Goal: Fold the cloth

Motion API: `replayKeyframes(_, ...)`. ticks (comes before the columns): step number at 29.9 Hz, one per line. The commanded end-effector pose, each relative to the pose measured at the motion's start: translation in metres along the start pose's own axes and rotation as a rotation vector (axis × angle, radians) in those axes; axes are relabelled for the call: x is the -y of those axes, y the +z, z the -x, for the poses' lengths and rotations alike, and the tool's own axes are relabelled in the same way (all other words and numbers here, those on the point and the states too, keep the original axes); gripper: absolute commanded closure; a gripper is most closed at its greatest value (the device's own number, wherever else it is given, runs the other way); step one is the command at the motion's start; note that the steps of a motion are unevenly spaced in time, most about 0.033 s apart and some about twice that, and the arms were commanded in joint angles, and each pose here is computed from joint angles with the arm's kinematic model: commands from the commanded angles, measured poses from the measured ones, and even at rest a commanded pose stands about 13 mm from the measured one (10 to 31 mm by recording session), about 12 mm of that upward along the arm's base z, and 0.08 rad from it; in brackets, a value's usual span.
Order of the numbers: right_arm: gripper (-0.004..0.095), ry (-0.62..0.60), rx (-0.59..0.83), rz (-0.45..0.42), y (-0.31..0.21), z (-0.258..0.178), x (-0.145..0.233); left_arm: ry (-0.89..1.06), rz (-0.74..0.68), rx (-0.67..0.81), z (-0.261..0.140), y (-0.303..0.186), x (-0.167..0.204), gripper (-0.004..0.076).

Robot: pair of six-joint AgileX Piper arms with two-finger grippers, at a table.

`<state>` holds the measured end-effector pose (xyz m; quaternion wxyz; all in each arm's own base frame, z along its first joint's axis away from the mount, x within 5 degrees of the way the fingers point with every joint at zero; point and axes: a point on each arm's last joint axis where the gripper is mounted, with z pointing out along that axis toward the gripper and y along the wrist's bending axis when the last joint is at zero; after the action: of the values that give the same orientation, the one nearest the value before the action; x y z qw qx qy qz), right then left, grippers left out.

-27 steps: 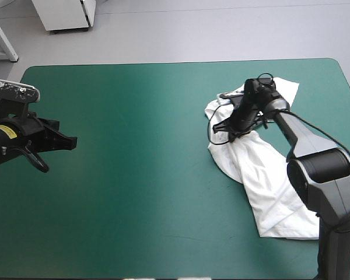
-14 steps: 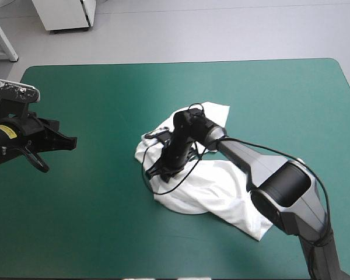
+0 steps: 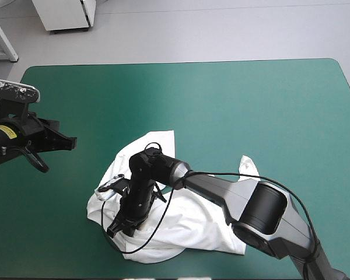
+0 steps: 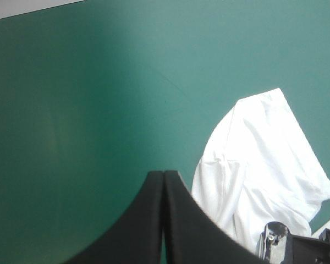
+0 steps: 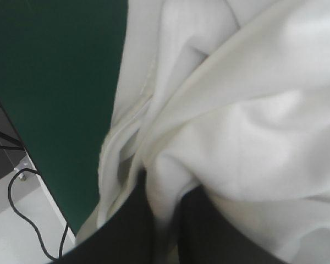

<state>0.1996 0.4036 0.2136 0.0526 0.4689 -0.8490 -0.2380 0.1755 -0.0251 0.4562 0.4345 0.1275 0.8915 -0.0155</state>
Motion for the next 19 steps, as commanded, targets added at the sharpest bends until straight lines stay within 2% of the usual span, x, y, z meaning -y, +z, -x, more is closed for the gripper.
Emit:
replayKeyframes(1,0.0884,-0.041,0.058,0.023,-0.036,0.002,-0.024,-0.007,-0.001,0.098,0.009,-0.010,0.001,0.0746)
replayKeyframes(3,0.0807,-0.068,0.104,0.010,-0.048,0.008,-0.029,-0.012,-0.011,0.100,0.010,-0.010,0.001,0.0746)
replayKeyframes(7,0.0507,-0.098,0.207,-0.031,-0.080,0.017,-0.037,-0.016,-0.019,0.097,0.009,-0.010,0.002,0.0746)
replayKeyframes(9,0.0423,-0.079,0.243,-0.075,-0.094,0.016,-0.037,-0.016,-0.019,0.097,0.009,-0.010,0.002,0.0746)
replayKeyframes(14,0.0412,-0.002,0.333,-0.193,-0.141,0.002,-0.017,-0.005,0.003,0.092,0.009,-0.010,0.000,0.0746)
replayKeyframes(19,0.0412,0.093,0.403,-0.313,-0.195,-0.038,0.011,0.000,0.012,0.093,0.009,-0.010,-0.001,0.0746)
